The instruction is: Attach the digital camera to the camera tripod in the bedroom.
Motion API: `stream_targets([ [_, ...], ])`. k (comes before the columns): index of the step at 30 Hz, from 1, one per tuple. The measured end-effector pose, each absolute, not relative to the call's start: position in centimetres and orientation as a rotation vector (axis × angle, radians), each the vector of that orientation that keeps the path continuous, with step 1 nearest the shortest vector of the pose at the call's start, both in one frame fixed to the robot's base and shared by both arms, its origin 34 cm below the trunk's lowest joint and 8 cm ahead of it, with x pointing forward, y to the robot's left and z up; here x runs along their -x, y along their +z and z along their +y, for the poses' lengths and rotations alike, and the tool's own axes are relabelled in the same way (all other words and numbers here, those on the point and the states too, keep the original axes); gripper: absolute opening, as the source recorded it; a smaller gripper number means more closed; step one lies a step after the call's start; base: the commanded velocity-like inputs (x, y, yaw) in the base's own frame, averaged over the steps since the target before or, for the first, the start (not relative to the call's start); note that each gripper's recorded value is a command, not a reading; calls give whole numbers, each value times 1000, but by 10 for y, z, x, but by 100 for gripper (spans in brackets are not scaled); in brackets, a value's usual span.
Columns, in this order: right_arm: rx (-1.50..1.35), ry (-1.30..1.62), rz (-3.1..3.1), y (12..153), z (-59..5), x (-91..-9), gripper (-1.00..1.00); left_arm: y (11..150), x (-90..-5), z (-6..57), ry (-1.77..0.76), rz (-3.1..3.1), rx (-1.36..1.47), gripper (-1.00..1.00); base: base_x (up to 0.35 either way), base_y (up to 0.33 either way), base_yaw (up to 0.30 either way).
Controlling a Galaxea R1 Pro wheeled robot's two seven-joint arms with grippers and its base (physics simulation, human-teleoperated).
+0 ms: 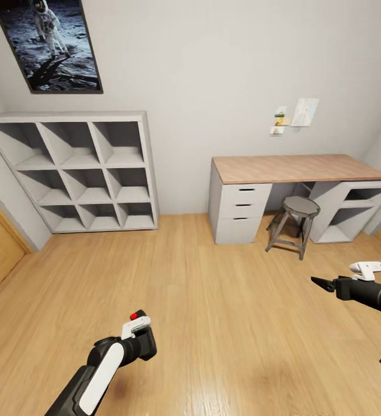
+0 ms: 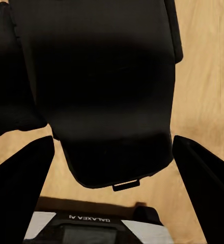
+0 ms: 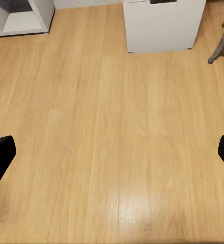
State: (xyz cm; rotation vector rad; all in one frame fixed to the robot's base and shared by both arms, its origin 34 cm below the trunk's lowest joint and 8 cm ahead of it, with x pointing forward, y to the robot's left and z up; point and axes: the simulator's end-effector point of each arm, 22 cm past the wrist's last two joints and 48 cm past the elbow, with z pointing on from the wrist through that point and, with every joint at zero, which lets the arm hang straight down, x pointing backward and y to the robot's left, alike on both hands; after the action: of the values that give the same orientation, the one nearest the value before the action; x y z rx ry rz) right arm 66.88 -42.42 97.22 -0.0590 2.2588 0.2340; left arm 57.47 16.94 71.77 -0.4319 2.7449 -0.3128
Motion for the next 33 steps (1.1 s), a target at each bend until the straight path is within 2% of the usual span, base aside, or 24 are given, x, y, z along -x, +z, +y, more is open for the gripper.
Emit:
stream_targets([
  [7, 68, 234, 2254, 984, -422, -667, 100, 723, -568, 153, -413, 2736, 406, -100, 0, 0, -168],
  [13, 72, 233, 2248, 994, -420, -665, 100, 717, -569, 158, -382, 2672, 492, -100, 0, 0, -168],
  [33, 67, 224, 2220, 1018, -423, -661, 100, 725, -567, 162, -366, 2643, 520, -100, 9, -7, -163],
])
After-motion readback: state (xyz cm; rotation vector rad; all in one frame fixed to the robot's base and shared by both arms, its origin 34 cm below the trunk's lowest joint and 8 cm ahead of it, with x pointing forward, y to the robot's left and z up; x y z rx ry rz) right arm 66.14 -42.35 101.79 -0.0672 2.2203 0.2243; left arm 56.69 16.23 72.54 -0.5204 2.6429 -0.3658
